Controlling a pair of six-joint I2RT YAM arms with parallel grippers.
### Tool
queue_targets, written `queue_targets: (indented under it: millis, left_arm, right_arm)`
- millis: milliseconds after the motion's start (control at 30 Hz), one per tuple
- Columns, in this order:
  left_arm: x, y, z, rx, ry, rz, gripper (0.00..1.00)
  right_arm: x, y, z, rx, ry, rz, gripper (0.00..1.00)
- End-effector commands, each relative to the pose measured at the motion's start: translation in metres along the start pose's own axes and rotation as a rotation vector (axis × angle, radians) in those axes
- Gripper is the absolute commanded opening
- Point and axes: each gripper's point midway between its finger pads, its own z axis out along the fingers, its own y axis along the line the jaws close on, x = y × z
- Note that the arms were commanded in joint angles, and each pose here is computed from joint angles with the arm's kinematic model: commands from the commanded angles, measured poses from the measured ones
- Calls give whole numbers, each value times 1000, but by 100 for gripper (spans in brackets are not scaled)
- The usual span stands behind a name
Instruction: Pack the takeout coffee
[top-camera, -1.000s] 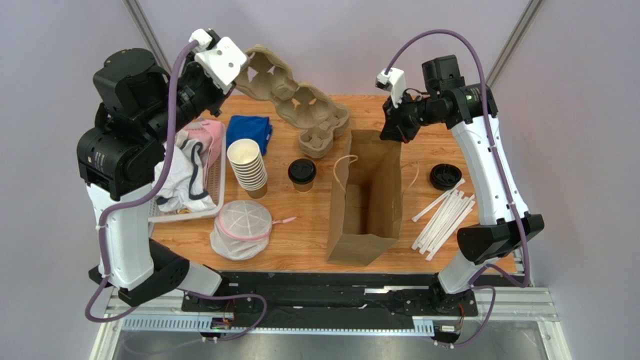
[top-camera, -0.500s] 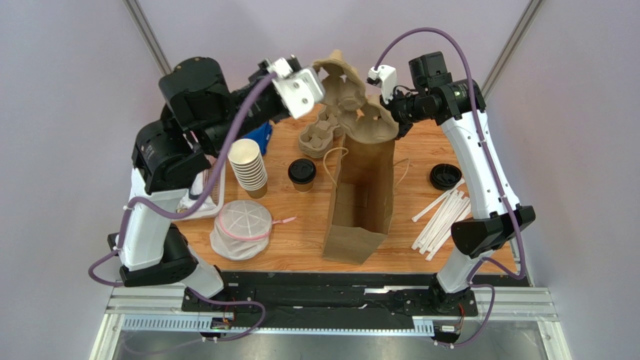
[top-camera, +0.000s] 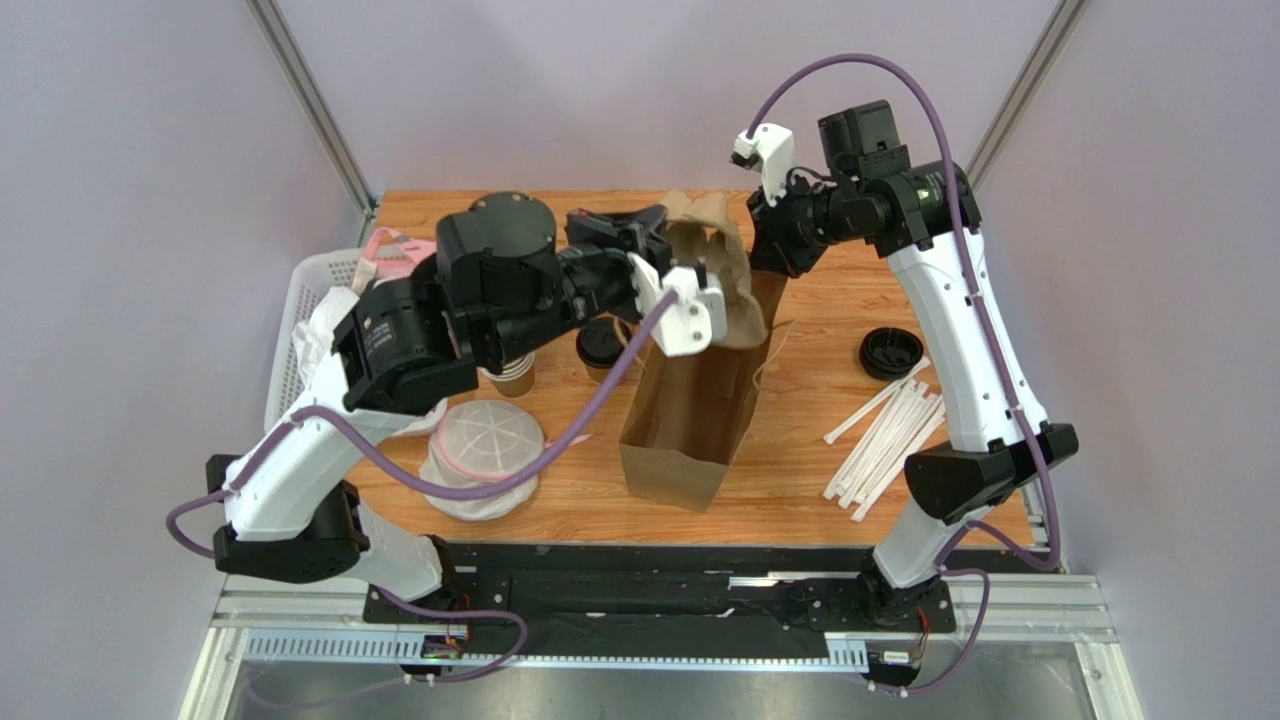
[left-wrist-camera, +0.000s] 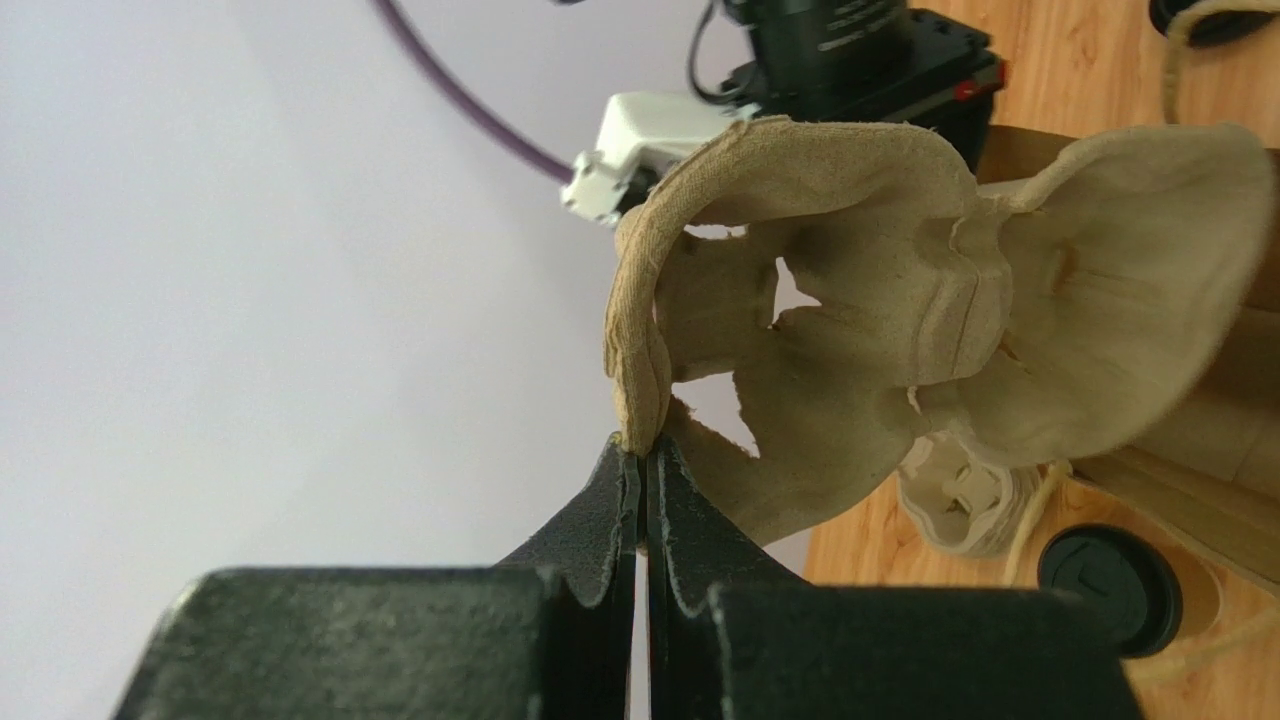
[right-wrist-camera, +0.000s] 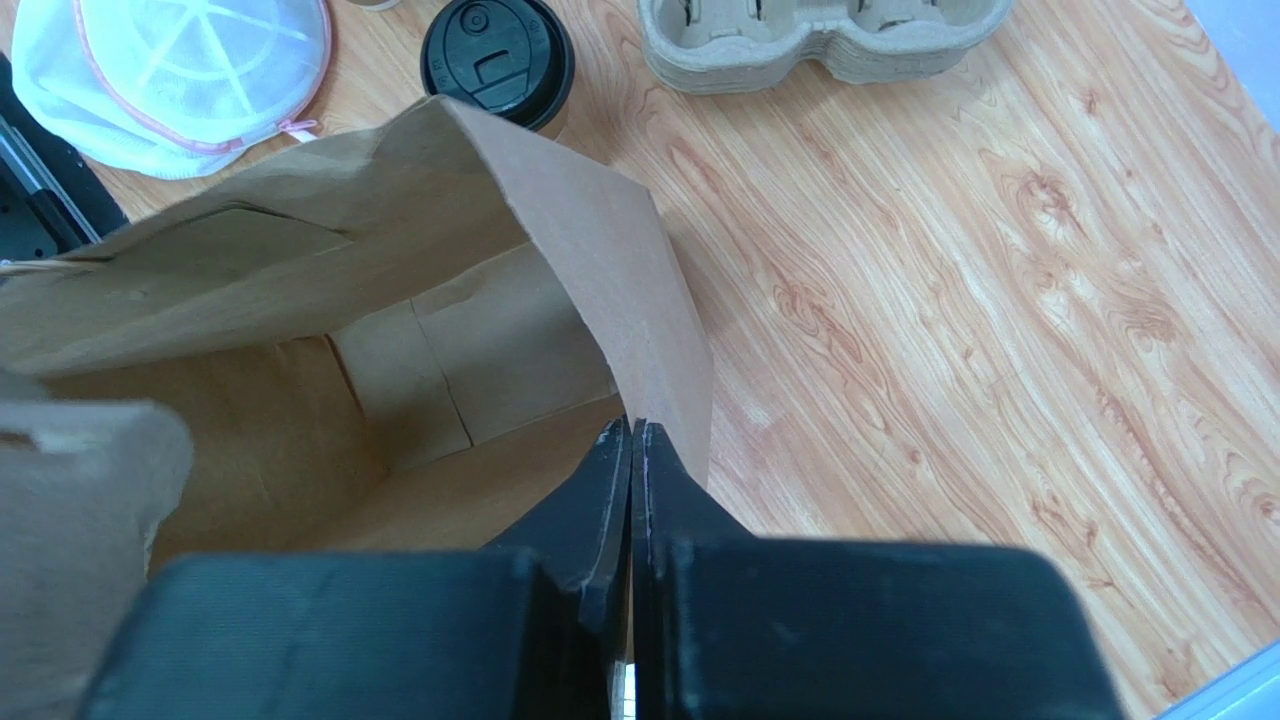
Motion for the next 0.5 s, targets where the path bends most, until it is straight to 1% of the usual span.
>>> queue_targets:
  millis: [0, 167, 367, 467]
  left_arm:
    - [-10, 8, -9, -48, -13, 116, 0]
    - [-17, -5, -3, -13, -18, 191, 0]
    - [-7, -59, 1, 114, 14, 302, 0]
    - [-2, -76, 0, 160, 19, 301, 0]
  right_arm:
    - [17, 31, -27, -8, 79, 30, 0]
    - [17, 33, -29, 26, 96, 8, 0]
    - [20, 44, -36, -5, 85, -12, 0]
    - [23, 49, -39, -20, 82, -23, 0]
